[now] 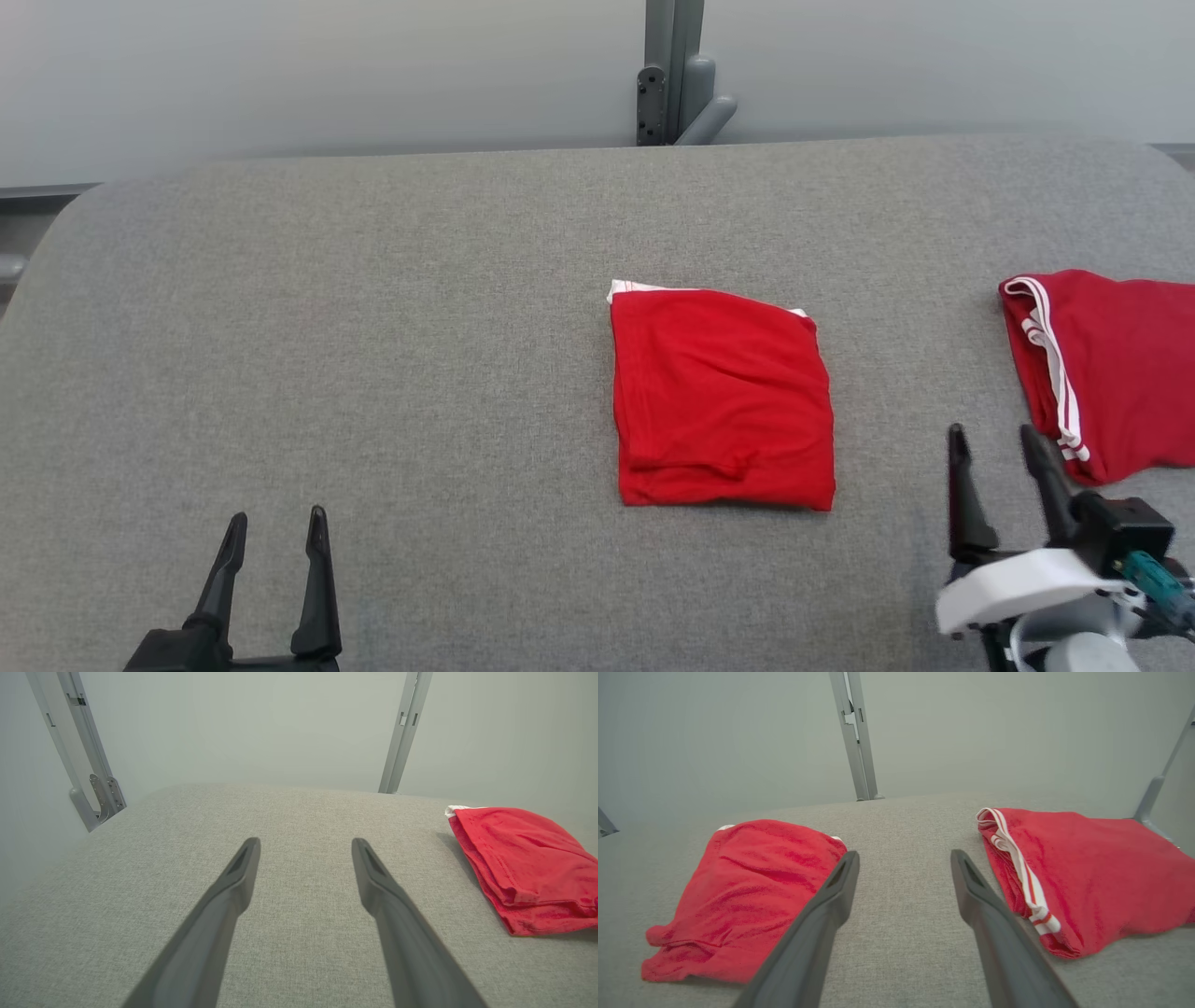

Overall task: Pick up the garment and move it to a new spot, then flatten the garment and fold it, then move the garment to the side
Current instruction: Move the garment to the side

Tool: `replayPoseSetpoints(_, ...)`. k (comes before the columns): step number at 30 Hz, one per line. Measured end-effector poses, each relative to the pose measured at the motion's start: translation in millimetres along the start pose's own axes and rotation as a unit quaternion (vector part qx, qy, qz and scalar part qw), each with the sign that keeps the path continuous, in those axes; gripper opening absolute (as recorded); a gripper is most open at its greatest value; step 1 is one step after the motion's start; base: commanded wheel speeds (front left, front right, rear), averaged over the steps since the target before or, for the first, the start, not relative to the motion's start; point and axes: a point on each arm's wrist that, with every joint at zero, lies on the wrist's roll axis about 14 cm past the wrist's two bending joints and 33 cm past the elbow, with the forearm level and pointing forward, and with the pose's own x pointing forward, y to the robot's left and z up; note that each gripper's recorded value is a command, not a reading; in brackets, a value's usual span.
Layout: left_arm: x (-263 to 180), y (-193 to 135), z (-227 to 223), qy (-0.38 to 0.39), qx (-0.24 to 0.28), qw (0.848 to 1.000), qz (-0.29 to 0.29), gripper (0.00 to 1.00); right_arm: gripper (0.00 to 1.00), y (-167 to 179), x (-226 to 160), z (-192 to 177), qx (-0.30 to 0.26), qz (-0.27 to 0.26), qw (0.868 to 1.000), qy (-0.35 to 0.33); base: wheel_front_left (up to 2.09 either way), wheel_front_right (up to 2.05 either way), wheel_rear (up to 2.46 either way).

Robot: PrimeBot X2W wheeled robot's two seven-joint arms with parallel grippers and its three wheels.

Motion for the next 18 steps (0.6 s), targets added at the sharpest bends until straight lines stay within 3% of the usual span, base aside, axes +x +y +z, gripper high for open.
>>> replayPoseSetpoints(4, 2.0, 1.0, -4.4, 0.008, -0.001, 1.000, 0.002, 1.00, 1.00, 32.7, 20.0, -16.4, 0.073, 0.036, 0.995, 0.054, 0.00, 0.00, 0.00)
replayPoseSetpoints(8, 9.5, -2.6, -12.2, 0.020, -0.004, 1.000, -0.003, 1.00, 1.00, 43.9, 44.1, -35.6, 0.124, 0.049, 0.979, 0.153, 0.00, 0.00, 0.00)
replayPoseSetpoints(14, 22.4, -3.0, -21.1, 0.032, -0.006, 0.999, -0.004, 1.00, 1.00, 68.1, 61.5, -69.0, 0.116, 0.087, 0.951, 0.272, 0.00, 0.00, 0.00)
replayPoseSetpoints(18, 26.0, 1.7, -21.7, 0.032, -0.007, 0.999, 0.004, 1.00, 1.00, 75.8, 70.9, -80.3, 0.089, 0.099, 0.943, 0.306, 0.00, 0.00, 0.00)
